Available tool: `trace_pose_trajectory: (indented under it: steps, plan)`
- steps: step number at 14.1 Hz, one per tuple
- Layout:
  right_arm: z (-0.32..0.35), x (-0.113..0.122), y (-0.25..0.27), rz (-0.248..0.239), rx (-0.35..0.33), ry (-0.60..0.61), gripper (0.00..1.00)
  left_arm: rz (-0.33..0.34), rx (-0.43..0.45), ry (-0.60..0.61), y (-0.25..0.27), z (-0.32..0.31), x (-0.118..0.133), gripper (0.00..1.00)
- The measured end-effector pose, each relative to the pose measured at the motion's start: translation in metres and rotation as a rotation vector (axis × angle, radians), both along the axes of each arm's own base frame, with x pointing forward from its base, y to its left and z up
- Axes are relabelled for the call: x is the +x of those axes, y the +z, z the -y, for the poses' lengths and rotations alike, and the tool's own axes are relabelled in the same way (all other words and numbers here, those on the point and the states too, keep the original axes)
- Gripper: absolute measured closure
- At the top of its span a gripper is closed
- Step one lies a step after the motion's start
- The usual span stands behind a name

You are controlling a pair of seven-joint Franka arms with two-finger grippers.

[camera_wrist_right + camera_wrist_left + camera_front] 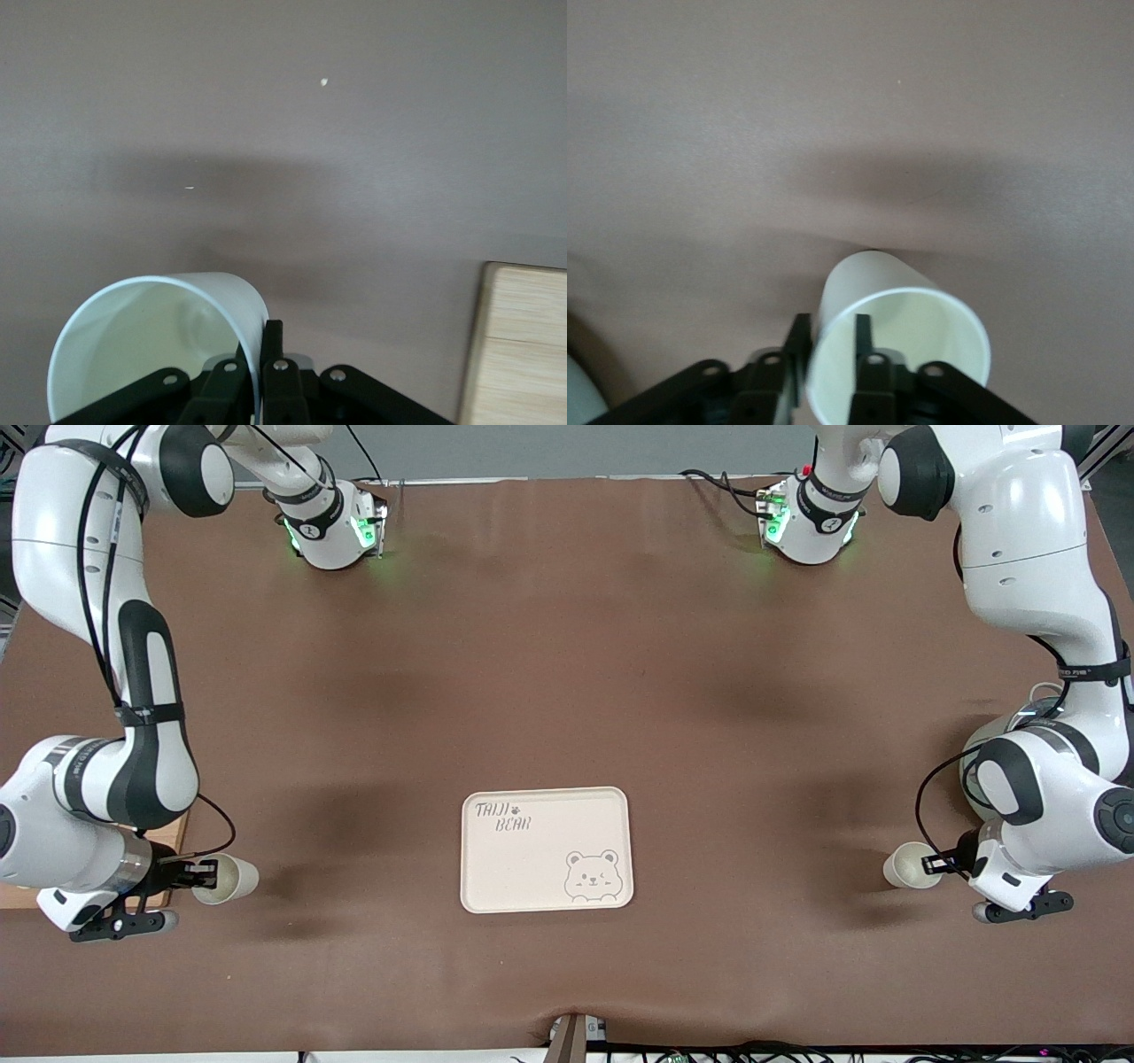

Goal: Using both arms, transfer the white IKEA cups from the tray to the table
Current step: 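Lower the cups onto the table and open both grippers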

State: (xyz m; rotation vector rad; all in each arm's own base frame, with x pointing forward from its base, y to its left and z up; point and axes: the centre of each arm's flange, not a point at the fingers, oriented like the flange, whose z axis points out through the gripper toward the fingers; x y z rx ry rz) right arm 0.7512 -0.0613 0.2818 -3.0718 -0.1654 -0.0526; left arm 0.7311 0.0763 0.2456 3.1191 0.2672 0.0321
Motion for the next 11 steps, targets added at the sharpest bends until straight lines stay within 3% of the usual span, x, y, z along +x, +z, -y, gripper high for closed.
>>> trace_pose_trajectory:
  steps: [2, 6, 7, 11]
  plan:
    - [-0.004, -0.003, -0.019, -0.009, 0.049, -0.009, 0.96, 0.0, 0.0, 0.0, 0.0, 0.0, 0.0, 0.45]
    - [-0.002, -0.005, -0.048, 0.016, 0.049, -0.009, 0.96, 0.026, 0.001, -0.007, 0.011, 0.004, 0.005, 0.05]
    - [-0.002, -0.005, -0.054, 0.021, 0.047, -0.01, 0.96, 0.044, 0.0, -0.011, 0.023, 0.006, 0.007, 0.0]
    - [-0.003, -0.007, -0.064, 0.021, 0.045, -0.011, 0.96, 0.103, -0.034, -0.016, 0.101, 0.036, 0.008, 0.0]
